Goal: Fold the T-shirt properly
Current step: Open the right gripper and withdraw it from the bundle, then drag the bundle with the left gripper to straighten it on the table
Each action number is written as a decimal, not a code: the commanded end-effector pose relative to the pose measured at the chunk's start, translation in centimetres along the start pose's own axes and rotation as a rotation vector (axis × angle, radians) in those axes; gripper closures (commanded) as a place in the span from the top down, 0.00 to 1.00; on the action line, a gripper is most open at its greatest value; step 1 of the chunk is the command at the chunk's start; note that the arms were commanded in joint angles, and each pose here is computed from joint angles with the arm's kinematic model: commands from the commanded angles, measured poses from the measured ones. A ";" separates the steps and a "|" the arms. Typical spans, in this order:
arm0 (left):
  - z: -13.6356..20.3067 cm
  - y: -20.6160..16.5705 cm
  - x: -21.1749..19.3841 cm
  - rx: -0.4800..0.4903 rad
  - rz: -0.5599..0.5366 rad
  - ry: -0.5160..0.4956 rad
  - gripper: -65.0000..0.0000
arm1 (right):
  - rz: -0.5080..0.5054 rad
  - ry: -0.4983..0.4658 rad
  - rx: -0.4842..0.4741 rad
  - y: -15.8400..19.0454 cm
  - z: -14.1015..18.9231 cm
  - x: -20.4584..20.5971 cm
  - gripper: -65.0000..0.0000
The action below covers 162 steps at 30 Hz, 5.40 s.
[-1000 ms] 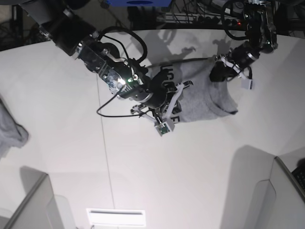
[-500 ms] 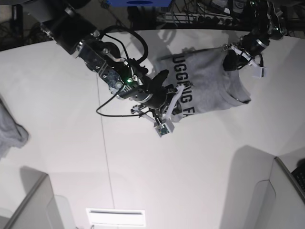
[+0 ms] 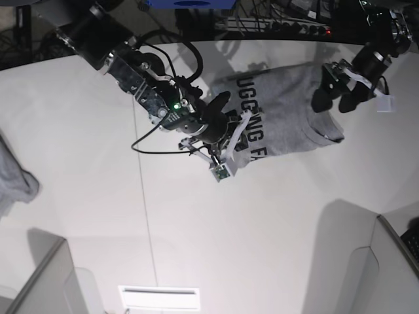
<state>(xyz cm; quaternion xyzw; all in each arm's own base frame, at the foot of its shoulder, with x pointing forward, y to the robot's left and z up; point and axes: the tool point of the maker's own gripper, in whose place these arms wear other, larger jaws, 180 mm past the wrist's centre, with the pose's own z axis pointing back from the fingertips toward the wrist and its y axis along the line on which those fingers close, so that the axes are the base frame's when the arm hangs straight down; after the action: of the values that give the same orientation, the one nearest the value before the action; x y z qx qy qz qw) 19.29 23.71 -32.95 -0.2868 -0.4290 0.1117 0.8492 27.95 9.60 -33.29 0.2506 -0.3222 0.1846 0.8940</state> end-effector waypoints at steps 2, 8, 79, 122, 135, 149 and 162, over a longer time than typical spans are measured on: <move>0.5 1.3 1.7 0.034 -0.022 -0.047 1.00 | 0.013 -0.061 0.012 0.3 0.4 2.0 0.00; -1.2 5.1 -0.5 0.108 0.045 0.019 1.00 | 0.011 -0.057 0.015 0.4 0.4 1.8 0.00; -15.5 -1.4 -6.9 0.125 -1.068 0.823 0.00 | -0.438 -0.114 -0.484 -22.6 15.5 -11.5 0.00; -23.7 -20.5 -8.2 -0.530 -1.776 0.595 0.00 | -0.500 0.007 -0.487 -20.7 15.8 -17.2 0.00; -26.5 -19.9 -9.1 -0.418 -1.881 0.633 0.00 | -0.501 0.005 -0.488 -20.7 15.8 -17.1 0.00; -27.1 -15.7 -9.5 -0.341 -1.826 0.746 0.00 | -0.502 0.006 -0.488 -20.7 15.8 -17.2 0.00; -27.6 -16.9 -8.8 -0.336 -1.820 0.711 0.00 | -0.502 0.008 -0.489 -20.7 15.8 -17.2 0.00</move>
<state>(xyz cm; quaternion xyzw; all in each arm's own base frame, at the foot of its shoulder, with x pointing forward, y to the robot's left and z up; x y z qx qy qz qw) 33.78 -5.00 -42.40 -0.0075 -0.2151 -0.7360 0.6419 17.53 -18.72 -41.72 0.1008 -0.2676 -0.1271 0.9498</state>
